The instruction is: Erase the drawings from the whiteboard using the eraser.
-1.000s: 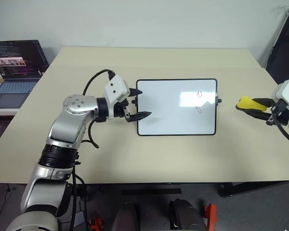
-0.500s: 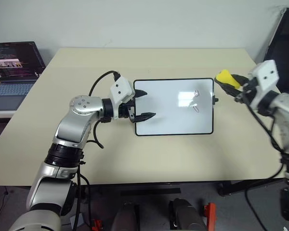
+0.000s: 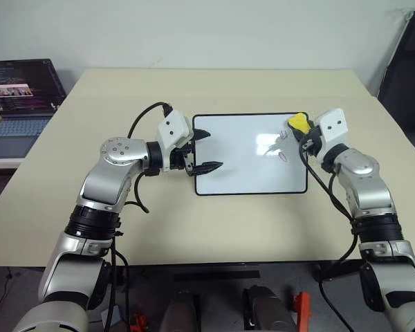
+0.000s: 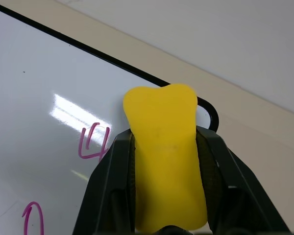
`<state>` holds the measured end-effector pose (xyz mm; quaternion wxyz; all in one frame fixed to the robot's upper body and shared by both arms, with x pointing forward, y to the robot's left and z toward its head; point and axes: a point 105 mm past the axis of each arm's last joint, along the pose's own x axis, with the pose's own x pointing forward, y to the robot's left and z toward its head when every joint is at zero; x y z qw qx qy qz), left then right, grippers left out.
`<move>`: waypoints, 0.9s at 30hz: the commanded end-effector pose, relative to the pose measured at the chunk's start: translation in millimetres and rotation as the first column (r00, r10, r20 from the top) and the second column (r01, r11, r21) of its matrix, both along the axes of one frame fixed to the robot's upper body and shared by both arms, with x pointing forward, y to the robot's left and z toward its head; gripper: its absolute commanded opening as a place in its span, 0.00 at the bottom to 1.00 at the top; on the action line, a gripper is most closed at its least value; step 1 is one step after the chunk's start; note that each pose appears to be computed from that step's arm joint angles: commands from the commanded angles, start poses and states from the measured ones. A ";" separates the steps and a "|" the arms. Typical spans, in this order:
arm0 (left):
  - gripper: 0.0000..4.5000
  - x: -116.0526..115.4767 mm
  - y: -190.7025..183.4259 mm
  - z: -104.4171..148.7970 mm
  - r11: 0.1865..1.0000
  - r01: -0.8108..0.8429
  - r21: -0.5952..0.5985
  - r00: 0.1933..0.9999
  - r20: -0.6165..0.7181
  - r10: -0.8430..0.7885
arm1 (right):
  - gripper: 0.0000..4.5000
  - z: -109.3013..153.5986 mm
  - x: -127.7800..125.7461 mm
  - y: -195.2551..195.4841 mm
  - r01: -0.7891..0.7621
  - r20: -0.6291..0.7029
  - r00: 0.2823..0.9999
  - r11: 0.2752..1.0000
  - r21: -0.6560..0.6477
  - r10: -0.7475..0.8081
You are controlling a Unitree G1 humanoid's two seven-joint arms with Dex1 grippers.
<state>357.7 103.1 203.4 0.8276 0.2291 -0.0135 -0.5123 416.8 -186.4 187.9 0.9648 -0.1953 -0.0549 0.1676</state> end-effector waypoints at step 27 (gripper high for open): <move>1.00 -2.3 -0.3 14.9 1.000 0.007 -0.002 0.997 0.071 -0.007 | 0.29 -28.2 -4.4 -27.1 0.032 -0.108 0.994 0.999 -0.009 -0.032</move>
